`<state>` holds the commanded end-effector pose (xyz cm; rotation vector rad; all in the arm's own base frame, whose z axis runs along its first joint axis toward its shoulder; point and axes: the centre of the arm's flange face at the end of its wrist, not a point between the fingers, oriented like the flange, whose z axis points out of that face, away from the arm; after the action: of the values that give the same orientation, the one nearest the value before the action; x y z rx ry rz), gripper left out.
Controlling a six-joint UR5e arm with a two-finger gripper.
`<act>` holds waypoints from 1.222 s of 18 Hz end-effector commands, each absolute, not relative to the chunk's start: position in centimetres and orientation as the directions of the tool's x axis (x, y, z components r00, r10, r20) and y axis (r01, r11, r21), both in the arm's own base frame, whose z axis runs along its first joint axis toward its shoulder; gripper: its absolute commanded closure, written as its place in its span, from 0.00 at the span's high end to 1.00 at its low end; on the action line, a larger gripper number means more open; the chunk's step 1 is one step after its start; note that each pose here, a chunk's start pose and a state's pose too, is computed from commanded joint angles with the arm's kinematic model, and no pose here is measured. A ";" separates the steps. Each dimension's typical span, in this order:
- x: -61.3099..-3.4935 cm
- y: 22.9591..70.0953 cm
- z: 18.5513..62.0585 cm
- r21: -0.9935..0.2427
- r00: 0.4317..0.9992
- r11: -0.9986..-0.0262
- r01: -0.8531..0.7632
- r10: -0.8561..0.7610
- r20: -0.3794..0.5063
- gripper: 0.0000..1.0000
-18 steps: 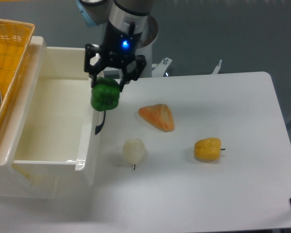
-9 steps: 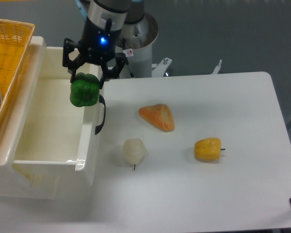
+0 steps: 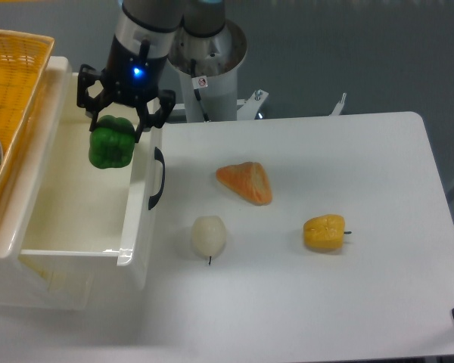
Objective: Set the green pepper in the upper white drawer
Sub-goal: 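Carry the green pepper over the open white drawer, then open the gripper to drop the pepper into the drawer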
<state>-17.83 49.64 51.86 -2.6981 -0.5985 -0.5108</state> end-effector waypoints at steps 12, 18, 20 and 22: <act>-17.1 50.2 51.7 -0.238 0.855 -0.867 0.438 0.320 0.408 0.60; -17.5 50.1 51.6 -0.239 0.856 -0.866 0.439 0.321 0.405 0.71; -17.6 50.0 51.6 -0.239 0.856 -0.866 0.440 0.324 0.403 0.72; -17.6 50.0 51.7 -0.241 0.857 -0.865 0.439 0.323 0.402 0.75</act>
<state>-17.65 49.96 51.67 -2.7061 -0.5725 -0.5042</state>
